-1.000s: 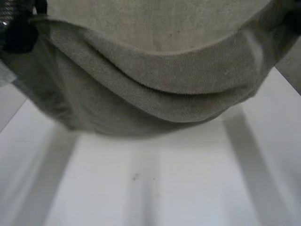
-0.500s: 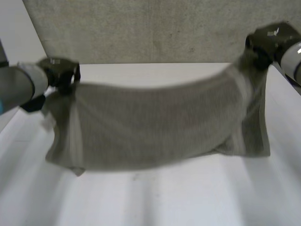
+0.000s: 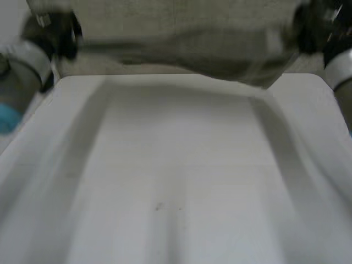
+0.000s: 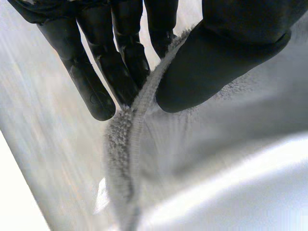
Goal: Fold the towel.
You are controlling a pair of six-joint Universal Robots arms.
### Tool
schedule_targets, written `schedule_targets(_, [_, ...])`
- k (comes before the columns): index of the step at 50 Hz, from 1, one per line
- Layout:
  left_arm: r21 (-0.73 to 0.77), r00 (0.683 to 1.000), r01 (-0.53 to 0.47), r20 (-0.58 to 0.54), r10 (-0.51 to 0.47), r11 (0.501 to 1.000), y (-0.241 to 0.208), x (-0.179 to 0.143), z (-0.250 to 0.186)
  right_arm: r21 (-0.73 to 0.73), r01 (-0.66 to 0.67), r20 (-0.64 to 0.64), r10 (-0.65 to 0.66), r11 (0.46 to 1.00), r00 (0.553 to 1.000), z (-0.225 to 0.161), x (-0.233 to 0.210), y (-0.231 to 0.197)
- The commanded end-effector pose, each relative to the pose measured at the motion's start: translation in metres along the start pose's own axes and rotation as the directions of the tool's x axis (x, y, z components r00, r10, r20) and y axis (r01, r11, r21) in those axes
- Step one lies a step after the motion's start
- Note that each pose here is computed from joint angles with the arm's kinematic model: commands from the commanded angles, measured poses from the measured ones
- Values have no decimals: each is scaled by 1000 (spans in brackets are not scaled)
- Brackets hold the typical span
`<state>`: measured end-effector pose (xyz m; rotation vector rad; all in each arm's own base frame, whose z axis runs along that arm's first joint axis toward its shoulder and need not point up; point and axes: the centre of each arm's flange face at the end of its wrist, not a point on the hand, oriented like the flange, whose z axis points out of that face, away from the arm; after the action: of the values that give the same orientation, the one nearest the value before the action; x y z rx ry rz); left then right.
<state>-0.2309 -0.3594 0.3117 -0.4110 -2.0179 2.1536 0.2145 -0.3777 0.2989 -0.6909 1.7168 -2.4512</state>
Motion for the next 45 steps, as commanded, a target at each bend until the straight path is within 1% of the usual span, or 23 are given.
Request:
schedule_targets(1, [-348,999,3,-32,-15,937,106,11,-51,-407,-55,220,157,912,963,-57,-34,81])
schedule_targets(2, [-389,999,-12,-41,-4,921,121,14,-61,-447,-17,257,146,894,955,-67,-40,94])
schedule_targets(3, [-419,998,-34,-55,13,907,133,16,-70,-448,-16,257,146,894,955,-67,-40,94])
schedule_targets(4, [-419,998,-35,-55,13,907,133,16,-70,-472,33,280,115,881,953,-74,-41,104])
schedule_targets(5, [-443,997,-63,-72,35,894,144,18,-77,-485,88,303,73,870,950,-81,-41,112])
schedule_targets(6, [-466,995,-92,-88,57,880,155,19,-85,-486,89,304,73,870,950,-81,-41,112])
schedule_targets(8, [-470,992,-114,-99,76,876,159,19,-89,-514,163,332,20,842,943,-95,-37,123])
schedule_targets(10, [-460,990,-131,-106,93,878,160,20,-92,-521,179,342,12,835,940,-100,-37,125])
schedule_targets(15, [-428,990,-133,-100,100,894,152,20,-93,-540,149,323,40,828,946,-108,-38,121])
schedule_targets(17, [-396,991,-128,-86,102,909,141,18,-93,-550,62,257,98,833,962,-113,-35,107])
schedule_targets(18, [-395,991,-128,-86,102,909,141,18,-93,-550,61,256,98,833,962,-113,-35,107])
schedule_targets(20, [-390,991,-129,-85,103,912,139,17,-93,-567,2,222,151,824,963,-119,-37,104])
schedule_targets(22, [-386,991,-127,-84,103,914,138,17,-94,-575,-10,217,164,818,962,-122,-39,105])
schedule_targets(26, [-386,991,-128,-85,103,914,138,18,-94,-582,-11,224,173,813,959,-128,-44,109])
schedule_targets(28, [-386,991,-127,-82,103,914,138,17,-93,-549,6,231,145,836,962,-131,-47,113])
schedule_targets(29, [-386,991,-127,-82,103,914,138,17,-93,-549,6,231,144,836,962,-131,-47,113])
schedule_targets(31, [-384,991,-127,-82,103,915,137,17,-92,-518,42,240,98,854,966,-131,-48,116])
schedule_targets(32, [-381,992,-125,-79,102,916,136,16,-91,-518,42,240,98,854,966,-131,-48,116])
schedule_targets(34, [-378,991,-127,-79,104,917,135,16,-90,-519,90,269,63,850,961,-134,-50,118])
schedule_targets(37, [-372,992,-126,-76,105,920,133,15,-88,-525,105,280,55,844,959,-136,-51,117])
schedule_targets(39, [-365,991,-127,-75,107,922,130,14,-86,-554,100,289,79,826,954,-140,-53,116])
schedule_targets(40, [-354,991,-128,-73,109,927,127,14,-83,-554,100,289,79,826,954,-140,-53,116])
schedule_targets(45, [-328,990,-134,-82,113,935,114,16,-78,-582,29,283,169,812,944,-142,-68,105])
